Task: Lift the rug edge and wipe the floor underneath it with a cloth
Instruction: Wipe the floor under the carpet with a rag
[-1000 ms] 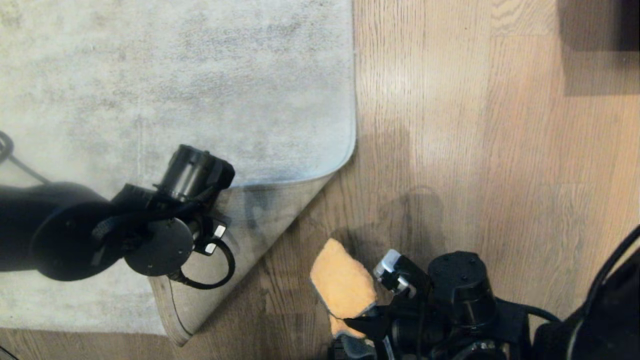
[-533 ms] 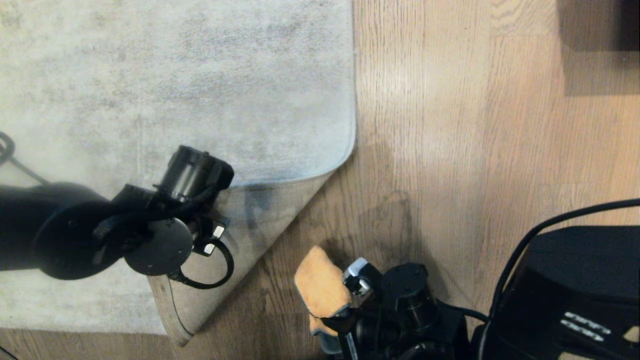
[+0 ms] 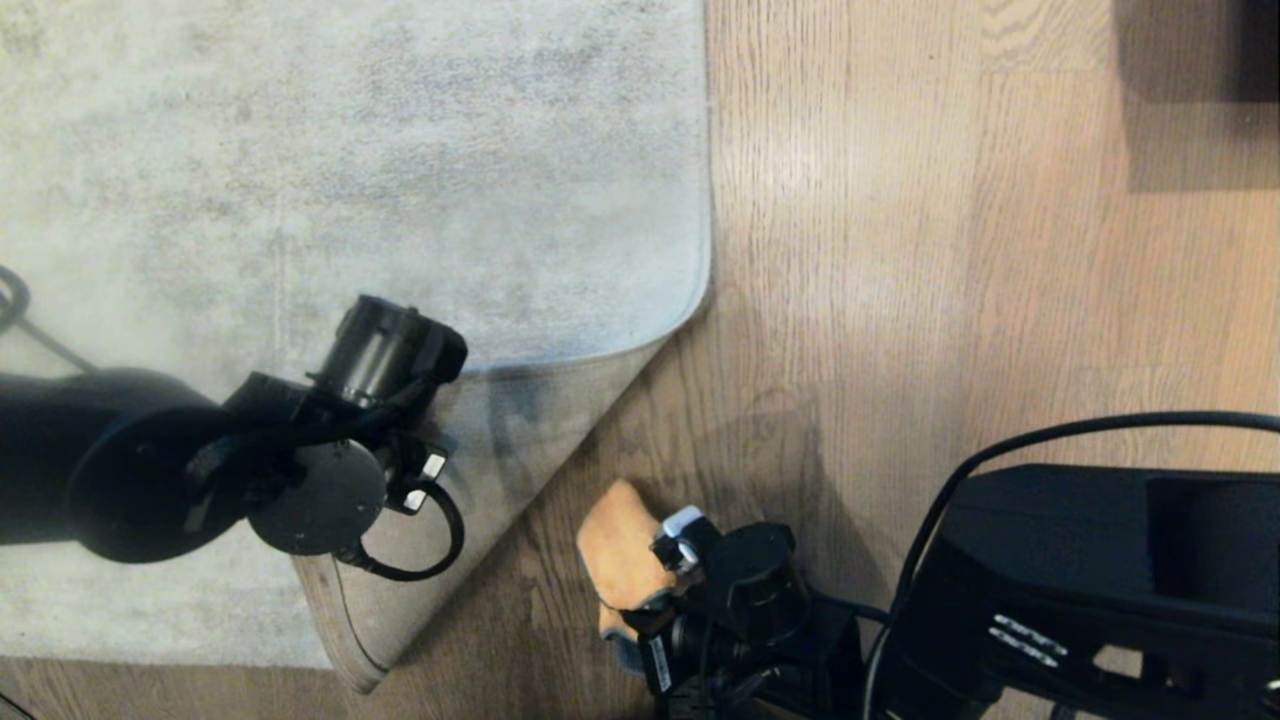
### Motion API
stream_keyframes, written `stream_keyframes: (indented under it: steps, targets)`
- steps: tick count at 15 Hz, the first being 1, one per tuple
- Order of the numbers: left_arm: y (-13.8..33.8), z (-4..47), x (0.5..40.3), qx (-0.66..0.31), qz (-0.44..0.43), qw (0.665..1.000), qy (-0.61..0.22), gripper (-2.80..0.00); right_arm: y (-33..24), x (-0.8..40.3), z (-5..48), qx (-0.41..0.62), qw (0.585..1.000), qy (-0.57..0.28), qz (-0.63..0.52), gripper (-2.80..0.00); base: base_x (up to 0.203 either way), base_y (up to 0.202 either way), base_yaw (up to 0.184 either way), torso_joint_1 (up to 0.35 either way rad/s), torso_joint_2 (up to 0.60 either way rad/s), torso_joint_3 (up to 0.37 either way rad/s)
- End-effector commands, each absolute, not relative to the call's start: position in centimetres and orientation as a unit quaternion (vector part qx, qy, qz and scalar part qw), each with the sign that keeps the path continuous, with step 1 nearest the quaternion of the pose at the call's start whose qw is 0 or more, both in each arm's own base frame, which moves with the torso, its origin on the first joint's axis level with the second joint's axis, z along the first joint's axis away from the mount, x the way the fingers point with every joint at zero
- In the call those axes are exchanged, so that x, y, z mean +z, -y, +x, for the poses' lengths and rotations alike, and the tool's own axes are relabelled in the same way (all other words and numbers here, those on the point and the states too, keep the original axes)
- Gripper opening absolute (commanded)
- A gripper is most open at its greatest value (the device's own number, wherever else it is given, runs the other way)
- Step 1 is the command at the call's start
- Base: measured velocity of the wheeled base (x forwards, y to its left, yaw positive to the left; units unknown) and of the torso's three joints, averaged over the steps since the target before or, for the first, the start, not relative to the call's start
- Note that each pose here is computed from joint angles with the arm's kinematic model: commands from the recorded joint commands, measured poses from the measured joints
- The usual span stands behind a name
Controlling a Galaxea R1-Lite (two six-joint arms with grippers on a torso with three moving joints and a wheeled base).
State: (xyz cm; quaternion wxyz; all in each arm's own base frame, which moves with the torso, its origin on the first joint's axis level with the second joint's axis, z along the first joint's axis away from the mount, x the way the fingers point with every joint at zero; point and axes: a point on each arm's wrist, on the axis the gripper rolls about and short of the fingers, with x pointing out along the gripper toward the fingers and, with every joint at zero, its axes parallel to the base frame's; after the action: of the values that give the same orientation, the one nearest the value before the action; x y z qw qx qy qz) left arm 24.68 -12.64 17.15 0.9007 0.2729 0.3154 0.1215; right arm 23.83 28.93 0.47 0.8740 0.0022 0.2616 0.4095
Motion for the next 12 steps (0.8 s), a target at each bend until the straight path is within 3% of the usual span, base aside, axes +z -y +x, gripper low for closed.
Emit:
stream_keyframes:
  steps: [1, 12]
  targets:
    - [12.6, 24.7, 17.1, 0.124, 0.273, 0.900, -0.316, -2.80, -29.7, 0.0, 24.6, 0.409, 0.876, -0.256, 0.006, -2.80, 0.000, 0.000, 0.000, 0.000, 0.00, 0.000]
    - [12.6, 24.7, 17.0, 0.124, 0.274, 0.900, -0.317, -2.80, -30.0, 3.3, 30.0, 0.328, 0.920, -0.206, 0.056, -2.80, 0.000, 0.000, 0.000, 0.000, 0.00, 0.000]
